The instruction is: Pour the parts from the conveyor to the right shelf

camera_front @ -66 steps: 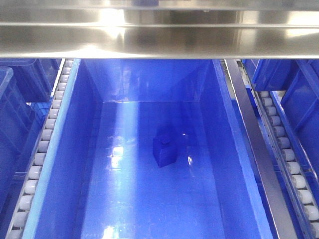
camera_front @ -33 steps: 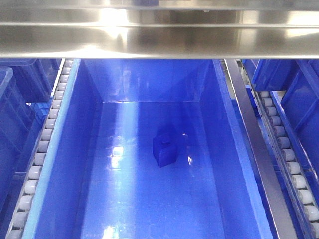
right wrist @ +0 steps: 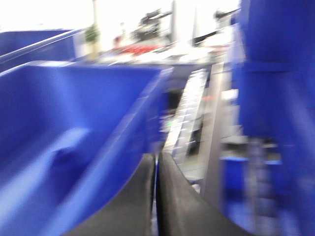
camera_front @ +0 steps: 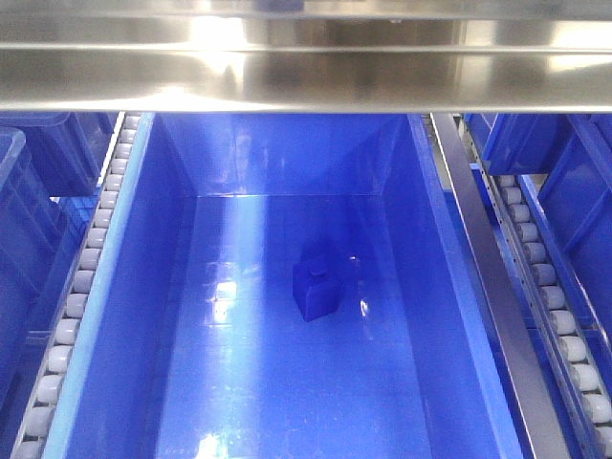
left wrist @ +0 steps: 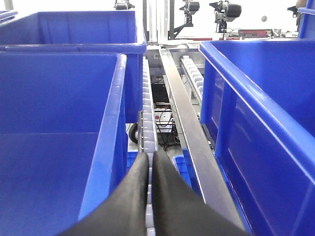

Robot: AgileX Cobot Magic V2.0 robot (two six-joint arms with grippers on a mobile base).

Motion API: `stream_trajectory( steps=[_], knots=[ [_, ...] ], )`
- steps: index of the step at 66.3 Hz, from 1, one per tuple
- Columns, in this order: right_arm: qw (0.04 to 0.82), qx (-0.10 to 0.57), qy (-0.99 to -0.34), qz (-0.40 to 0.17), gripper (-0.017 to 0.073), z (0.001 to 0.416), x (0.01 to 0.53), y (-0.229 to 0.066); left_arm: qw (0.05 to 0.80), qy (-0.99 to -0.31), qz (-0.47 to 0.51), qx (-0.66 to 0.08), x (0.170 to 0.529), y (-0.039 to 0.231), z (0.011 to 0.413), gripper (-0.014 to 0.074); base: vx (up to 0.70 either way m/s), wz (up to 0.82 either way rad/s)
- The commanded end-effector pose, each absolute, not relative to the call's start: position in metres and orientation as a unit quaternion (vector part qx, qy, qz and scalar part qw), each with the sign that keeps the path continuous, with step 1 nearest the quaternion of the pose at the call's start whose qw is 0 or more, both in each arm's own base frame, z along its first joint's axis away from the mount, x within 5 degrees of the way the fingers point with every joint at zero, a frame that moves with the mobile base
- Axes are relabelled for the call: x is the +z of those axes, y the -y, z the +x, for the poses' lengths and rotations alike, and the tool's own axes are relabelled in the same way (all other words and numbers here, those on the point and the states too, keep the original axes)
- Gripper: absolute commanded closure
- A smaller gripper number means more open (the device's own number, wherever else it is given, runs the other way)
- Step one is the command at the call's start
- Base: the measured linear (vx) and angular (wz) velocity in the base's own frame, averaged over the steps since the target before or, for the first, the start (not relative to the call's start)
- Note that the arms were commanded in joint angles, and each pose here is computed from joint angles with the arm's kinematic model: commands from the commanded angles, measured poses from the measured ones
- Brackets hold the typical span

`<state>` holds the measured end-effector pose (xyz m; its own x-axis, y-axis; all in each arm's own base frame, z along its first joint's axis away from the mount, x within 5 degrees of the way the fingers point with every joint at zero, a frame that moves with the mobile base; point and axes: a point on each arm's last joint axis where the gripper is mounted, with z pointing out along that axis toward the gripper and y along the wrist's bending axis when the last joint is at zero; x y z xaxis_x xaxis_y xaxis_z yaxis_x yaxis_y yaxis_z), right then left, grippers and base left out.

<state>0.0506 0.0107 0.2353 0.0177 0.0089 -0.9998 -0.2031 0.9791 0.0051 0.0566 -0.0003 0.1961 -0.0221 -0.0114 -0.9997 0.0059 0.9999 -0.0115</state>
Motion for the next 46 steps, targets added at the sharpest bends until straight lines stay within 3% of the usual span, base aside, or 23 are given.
stream_trajectory(
  steps=[1, 24, 46],
  knots=[
    [0.748, 0.046, -0.661, -0.022, 0.0568, 0.052, 0.245, -0.005, 0.735, -0.678, -0.004, -0.014, 0.21, 0.001, 0.055, 0.06, 0.0, 0.0],
    [0.743, -0.047, -0.667, 0.043, 0.0568, 0.051, 0.227, 0.007, 0.735, -0.678, -0.004, -0.014, 0.21, 0.001, 0.055, 0.06, 0.0, 0.0],
    [0.746, -0.069, -0.662, 0.023, 0.0568, 0.055, 0.206, 0.007, 0.735, -0.678, -0.004, -0.014, 0.21, 0.001, 0.055, 0.06, 0.0, 0.0]
  ],
)
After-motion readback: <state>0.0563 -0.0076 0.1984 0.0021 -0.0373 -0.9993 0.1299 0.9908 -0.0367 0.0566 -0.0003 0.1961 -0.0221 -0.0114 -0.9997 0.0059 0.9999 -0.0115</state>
